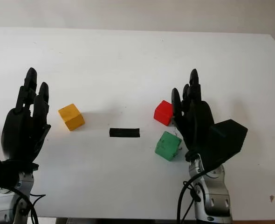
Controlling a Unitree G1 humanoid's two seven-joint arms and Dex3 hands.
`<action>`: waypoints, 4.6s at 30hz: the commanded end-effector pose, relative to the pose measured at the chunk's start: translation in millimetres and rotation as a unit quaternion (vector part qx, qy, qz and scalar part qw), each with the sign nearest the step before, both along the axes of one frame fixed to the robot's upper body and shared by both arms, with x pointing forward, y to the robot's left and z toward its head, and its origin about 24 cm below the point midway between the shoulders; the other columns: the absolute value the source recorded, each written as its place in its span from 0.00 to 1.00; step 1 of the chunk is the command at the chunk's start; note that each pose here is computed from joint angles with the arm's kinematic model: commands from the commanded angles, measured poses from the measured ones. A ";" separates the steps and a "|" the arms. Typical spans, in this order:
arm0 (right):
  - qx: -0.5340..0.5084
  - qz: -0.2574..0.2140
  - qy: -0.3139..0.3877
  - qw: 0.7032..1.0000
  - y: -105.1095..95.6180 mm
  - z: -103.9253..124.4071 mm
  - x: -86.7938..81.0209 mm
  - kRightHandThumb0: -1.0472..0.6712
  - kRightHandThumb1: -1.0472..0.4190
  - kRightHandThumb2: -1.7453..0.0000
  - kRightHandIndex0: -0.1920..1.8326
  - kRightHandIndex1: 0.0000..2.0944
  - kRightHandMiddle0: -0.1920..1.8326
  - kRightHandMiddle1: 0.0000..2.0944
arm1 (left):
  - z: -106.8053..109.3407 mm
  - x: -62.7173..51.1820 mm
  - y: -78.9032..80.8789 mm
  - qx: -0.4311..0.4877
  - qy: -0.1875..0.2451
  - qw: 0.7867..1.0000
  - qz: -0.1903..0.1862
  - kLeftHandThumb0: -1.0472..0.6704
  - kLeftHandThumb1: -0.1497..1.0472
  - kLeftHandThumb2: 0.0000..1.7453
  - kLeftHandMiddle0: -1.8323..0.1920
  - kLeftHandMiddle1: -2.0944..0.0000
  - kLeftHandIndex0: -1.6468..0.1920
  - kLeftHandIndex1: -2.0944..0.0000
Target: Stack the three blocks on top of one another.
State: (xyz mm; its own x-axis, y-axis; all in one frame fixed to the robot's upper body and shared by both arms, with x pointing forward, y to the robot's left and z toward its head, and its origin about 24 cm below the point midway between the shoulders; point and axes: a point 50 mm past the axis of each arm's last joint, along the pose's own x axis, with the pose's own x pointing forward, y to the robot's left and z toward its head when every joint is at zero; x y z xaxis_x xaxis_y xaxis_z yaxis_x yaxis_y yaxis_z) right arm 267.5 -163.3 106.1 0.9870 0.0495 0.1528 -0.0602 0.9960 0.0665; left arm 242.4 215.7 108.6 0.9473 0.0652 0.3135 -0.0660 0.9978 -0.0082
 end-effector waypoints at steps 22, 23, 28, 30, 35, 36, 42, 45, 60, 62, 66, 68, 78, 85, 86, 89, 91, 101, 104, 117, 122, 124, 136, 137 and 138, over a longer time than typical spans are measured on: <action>-0.255 0.060 -0.133 0.956 -73.2 101.9 52.6 0.24 0.07 0.96 0.07 0.05 0.12 0.07 | 1.1 -5.2 -6.1 0.000 0.000 1.000 0.011 0.23 1.00 0.33 0.93 0.97 0.92 0.97; -0.278 0.064 -0.139 0.948 -76.6 108.9 55.1 0.24 0.10 0.97 0.09 0.06 0.14 0.08 | 0.8 -5.3 -6.3 0.000 0.000 1.000 0.010 0.23 1.00 0.34 0.93 0.98 0.92 0.97; -0.465 0.100 -0.132 0.870 -84.4 151.5 63.1 0.20 0.17 0.98 0.13 0.06 0.20 0.11 | -0.9 -4.6 -7.6 -0.010 0.005 1.000 0.008 0.22 1.00 0.33 0.94 0.98 0.93 0.98; -0.544 0.102 -0.141 0.821 -81.6 163.5 65.0 0.19 0.20 0.98 0.16 0.06 0.24 0.12 | -1.2 -4.2 -8.4 -0.010 0.007 1.000 0.010 0.22 1.00 0.33 0.95 0.98 0.93 0.98; -0.647 0.122 -0.157 0.736 -73.1 169.9 72.0 0.20 0.22 0.97 0.16 0.03 0.26 0.09 | -0.9 -2.4 -8.8 -0.010 0.008 1.000 0.012 0.22 1.00 0.32 0.94 0.97 0.93 0.97; -0.663 0.127 -0.159 0.721 -71.9 168.5 73.2 0.20 0.21 0.97 0.16 0.03 0.26 0.09 | -0.6 -2.4 -8.7 -0.009 0.008 1.000 0.011 0.22 1.00 0.32 0.94 0.97 0.93 0.97; -0.757 0.163 -0.171 0.609 -61.1 150.0 76.0 0.22 0.18 0.96 0.17 0.03 0.26 0.07 | -0.4 -1.8 -5.9 -0.008 0.005 1.000 0.007 0.23 1.00 0.34 0.94 0.98 0.93 0.98; -0.780 0.180 -0.178 0.572 -52.9 137.9 77.4 0.24 0.16 0.96 0.16 0.03 0.26 0.06 | 0.0 -1.5 -5.6 -0.009 0.007 1.000 0.007 0.22 1.00 0.33 0.94 0.97 0.93 0.97; -0.760 0.219 -0.207 0.576 -43.1 94.1 75.9 0.32 0.17 0.97 0.15 0.02 0.27 0.04 | 2.7 -1.6 -2.9 0.003 0.002 1.000 0.007 0.23 1.00 0.34 0.93 0.97 0.92 0.97; -0.756 0.220 -0.210 0.580 -43.6 89.6 75.8 0.33 0.17 0.97 0.15 0.03 0.28 0.04 | 2.6 -1.6 -3.1 0.003 0.003 1.000 0.005 0.23 1.00 0.34 0.93 0.97 0.92 0.97; -0.760 0.226 -0.208 0.573 -45.6 83.1 76.2 0.33 0.15 0.97 0.14 0.02 0.28 0.04 | 2.6 -2.3 -3.9 0.000 0.005 1.000 0.009 0.22 1.00 0.33 0.93 0.97 0.92 0.97; -0.764 0.229 -0.203 0.568 -47.3 80.5 77.2 0.33 0.15 0.96 0.13 0.02 0.28 0.04 | 2.8 -2.4 -3.7 0.001 0.004 1.000 0.008 0.22 1.00 0.33 0.93 0.97 0.92 0.97; -0.774 0.237 -0.196 0.554 -48.9 74.1 79.9 0.33 0.14 0.97 0.12 0.02 0.29 0.04 | 2.9 -4.2 -2.8 0.005 0.008 1.000 0.009 0.22 1.00 0.33 0.93 0.97 0.92 0.97; -0.764 0.227 -0.216 0.563 -49.4 68.7 81.3 0.35 0.12 0.97 0.14 0.03 0.36 0.07 | 2.7 -5.2 -3.5 -0.005 0.010 1.000 0.008 0.22 1.00 0.32 0.94 0.98 0.93 0.98; -0.760 0.224 -0.222 0.569 -49.6 67.8 81.3 0.36 0.12 0.97 0.14 0.03 0.37 0.08 | 2.5 -5.3 -3.2 -0.004 0.011 1.000 0.009 0.22 1.00 0.32 0.94 0.98 0.93 0.98; -0.750 0.218 -0.236 0.578 -49.9 66.2 81.3 0.36 0.11 0.96 0.17 0.04 0.44 0.13 | 1.9 -5.8 -2.8 -0.002 0.013 1.000 0.010 0.22 1.00 0.32 0.94 0.98 0.93 0.98; -0.745 0.215 -0.245 0.582 -49.8 65.6 80.9 0.37 0.09 0.97 0.19 0.04 0.42 0.24 | 1.4 -5.9 -2.6 -0.001 0.014 1.000 0.008 0.22 1.00 0.32 0.94 0.98 0.93 0.98; -0.740 0.218 -0.250 0.585 -50.8 68.4 80.1 0.37 0.07 0.97 0.22 0.03 0.33 0.61 | 1.4 -4.6 -4.3 0.001 0.017 1.000 0.010 0.22 1.00 0.32 0.94 0.97 0.93 0.97; -0.741 0.216 -0.249 0.585 -52.3 68.9 80.5 0.38 0.08 0.97 0.23 0.03 0.32 0.61 | 1.5 -4.5 -4.6 0.004 0.015 1.000 0.009 0.22 1.00 0.32 0.94 0.97 0.92 0.97; -0.685 0.206 -0.278 0.641 -34.1 98.0 81.6 0.40 0.08 0.97 0.22 0.02 0.32 0.57 | 0.8 -5.6 -8.2 0.001 0.019 1.000 0.015 0.22 1.00 0.32 0.93 0.97 0.92 0.97; -0.649 0.221 -0.317 0.655 -8.9 111.3 80.9 0.39 0.09 0.97 0.23 0.03 0.35 0.57 | 0.2 -6.1 -10.8 -0.001 0.022 1.000 0.015 0.22 1.00 0.32 0.93 0.97 0.92 0.97; -0.634 0.234 -0.329 0.660 1.9 113.0 80.3 0.39 0.09 0.97 0.24 0.03 0.35 0.58 | 0.3 -6.4 -12.2 -0.004 0.023 1.000 0.017 0.22 1.00 0.32 0.93 0.97 0.92 0.97; -0.606 0.336 -0.296 0.657 44.7 104.9 74.5 0.39 0.08 0.97 0.21 0.02 0.32 0.59 | 2.7 -9.6 -12.7 -0.003 0.021 1.000 0.022 0.23 1.00 0.31 0.93 0.97 0.91 0.97; -0.614 0.339 -0.296 0.649 47.1 104.3 73.9 0.38 0.07 0.97 0.21 0.02 0.32 0.60 | 3.2 -11.3 -13.9 -0.002 0.021 0.999 0.025 0.23 1.00 0.31 0.93 0.97 0.91 0.97; -0.621 0.343 -0.290 0.642 49.5 103.2 73.5 0.37 0.07 0.97 0.22 0.02 0.32 0.60 | 2.5 -10.8 -13.7 -0.001 0.022 0.999 0.023 0.24 1.00 0.32 0.92 0.97 0.91 0.97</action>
State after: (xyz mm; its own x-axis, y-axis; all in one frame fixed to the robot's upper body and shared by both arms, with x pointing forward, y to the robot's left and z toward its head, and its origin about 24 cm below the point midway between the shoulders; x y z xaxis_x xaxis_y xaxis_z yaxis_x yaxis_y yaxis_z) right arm 343.4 -118.4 208.8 0.4746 0.8761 -0.0849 -0.1756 -0.0003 -0.9845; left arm 234.2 203.2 110.0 0.9573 0.1121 0.2663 -0.1138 0.9935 -0.0091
